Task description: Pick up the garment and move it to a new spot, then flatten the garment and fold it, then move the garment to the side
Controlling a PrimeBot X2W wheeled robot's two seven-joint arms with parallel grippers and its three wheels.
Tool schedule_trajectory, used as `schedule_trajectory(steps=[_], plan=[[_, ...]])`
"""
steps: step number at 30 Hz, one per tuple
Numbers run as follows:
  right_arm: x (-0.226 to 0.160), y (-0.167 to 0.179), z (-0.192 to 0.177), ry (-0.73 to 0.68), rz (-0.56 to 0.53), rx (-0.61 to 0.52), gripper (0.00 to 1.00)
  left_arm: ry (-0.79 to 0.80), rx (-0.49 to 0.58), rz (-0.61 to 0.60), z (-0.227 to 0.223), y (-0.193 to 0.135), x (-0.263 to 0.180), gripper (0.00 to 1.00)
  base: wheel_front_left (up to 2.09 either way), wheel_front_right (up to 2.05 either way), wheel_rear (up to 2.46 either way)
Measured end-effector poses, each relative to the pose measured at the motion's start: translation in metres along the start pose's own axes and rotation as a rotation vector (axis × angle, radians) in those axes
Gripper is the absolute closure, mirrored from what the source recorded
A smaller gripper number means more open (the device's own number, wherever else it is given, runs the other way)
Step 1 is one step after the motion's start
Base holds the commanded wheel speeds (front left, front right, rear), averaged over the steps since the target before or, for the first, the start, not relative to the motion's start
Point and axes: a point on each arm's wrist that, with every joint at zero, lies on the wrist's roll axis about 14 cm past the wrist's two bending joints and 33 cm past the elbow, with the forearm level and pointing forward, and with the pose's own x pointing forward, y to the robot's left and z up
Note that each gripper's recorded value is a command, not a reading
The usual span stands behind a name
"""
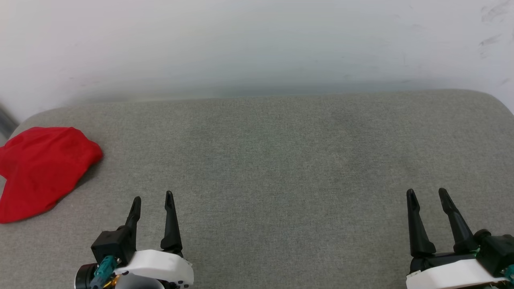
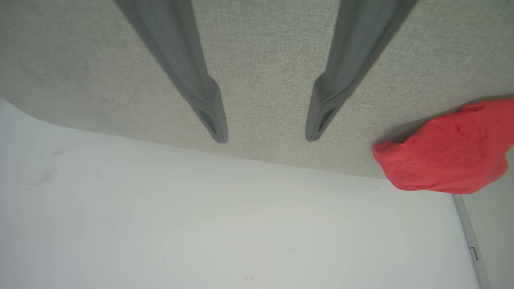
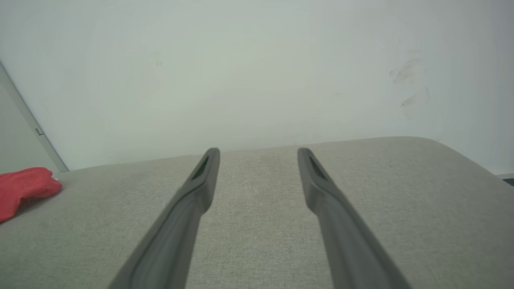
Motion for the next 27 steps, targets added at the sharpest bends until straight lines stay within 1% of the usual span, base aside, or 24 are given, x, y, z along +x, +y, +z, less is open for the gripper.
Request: schedule_trajectory(steps=[13, 27], plan=[[-0.004, 0.001, -0.001, -0.005, 0.013, -0.077, 0.0, -0.011, 0.061, -0.054, -0.003, -0.008, -0.003, 0.0, 0.0, 0.0, 0.0], [-0.008, 0.003, -0.001, -0.013, 0.027, -0.145, 0.0, -0.029, 0.139, -0.073, -0.005, -0.011, -0.007, 0.0, 0.0, 0.0, 0.0]])
